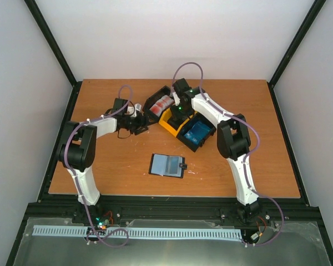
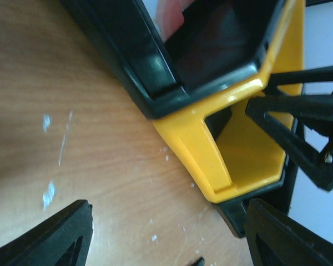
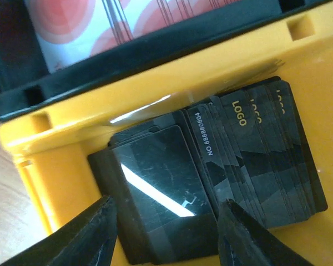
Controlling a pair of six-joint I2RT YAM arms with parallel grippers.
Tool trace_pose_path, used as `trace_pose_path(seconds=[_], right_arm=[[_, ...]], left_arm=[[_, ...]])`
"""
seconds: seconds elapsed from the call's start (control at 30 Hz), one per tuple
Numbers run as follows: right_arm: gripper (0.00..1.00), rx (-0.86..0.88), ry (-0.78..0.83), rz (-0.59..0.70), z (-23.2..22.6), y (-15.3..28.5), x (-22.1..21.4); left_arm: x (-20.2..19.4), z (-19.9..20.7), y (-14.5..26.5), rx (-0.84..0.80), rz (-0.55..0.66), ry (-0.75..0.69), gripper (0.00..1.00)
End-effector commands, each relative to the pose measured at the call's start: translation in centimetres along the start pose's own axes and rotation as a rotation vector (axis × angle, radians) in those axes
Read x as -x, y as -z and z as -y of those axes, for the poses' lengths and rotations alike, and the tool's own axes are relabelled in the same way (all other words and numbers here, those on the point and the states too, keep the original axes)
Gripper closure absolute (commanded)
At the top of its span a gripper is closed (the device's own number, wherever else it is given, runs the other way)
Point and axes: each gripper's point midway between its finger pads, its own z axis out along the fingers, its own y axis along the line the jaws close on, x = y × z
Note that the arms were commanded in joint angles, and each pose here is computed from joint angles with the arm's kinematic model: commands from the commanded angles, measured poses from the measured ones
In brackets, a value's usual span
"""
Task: Put the credit cards into the card holder
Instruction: Pick up the credit card from the storage box.
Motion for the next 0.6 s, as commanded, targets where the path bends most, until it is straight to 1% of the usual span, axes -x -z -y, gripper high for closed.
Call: trace_pose_path(seconds=[0.0, 0.03, 0.1, 0.23, 0.47, 0.57], right_arm=[[0.50, -0.064, 0.029, -0.034, 1.5, -0.8, -0.3], [0.51, -0.072, 0.034, -0.040, 1.6, -1.2, -0.5], [0.55, -0.085, 0.048, -0.050, 1.9, -1.7, -0.7], [0.56, -0.092, 0.059, -0.057, 2.1, -2.3, -0.5], [0.54, -0.067, 0.063, -0.085, 1.8, -3.8, -1.2], [0.53, -0.065, 0.068, -0.094, 1.7, -4.5, -1.2]], left_arm=[[2.4, 1.1, -1.8, -0.035, 0.016, -0.064, 0.24], [2.5, 1.2, -2.3, -0.035, 0.013, -0.065, 0.26], [2.8, 1.2, -3.1, -0.032, 0.016, -0.066, 0.35], [2.7, 1.2, -4.0, -0.022, 0.021, -0.063, 0.43], [2.0, 0.8, -4.5, 0.015, 0.025, -0.054, 0.45], [1.8, 0.5, -4.8, 0.018, 0.023, -0.046, 0.49]])
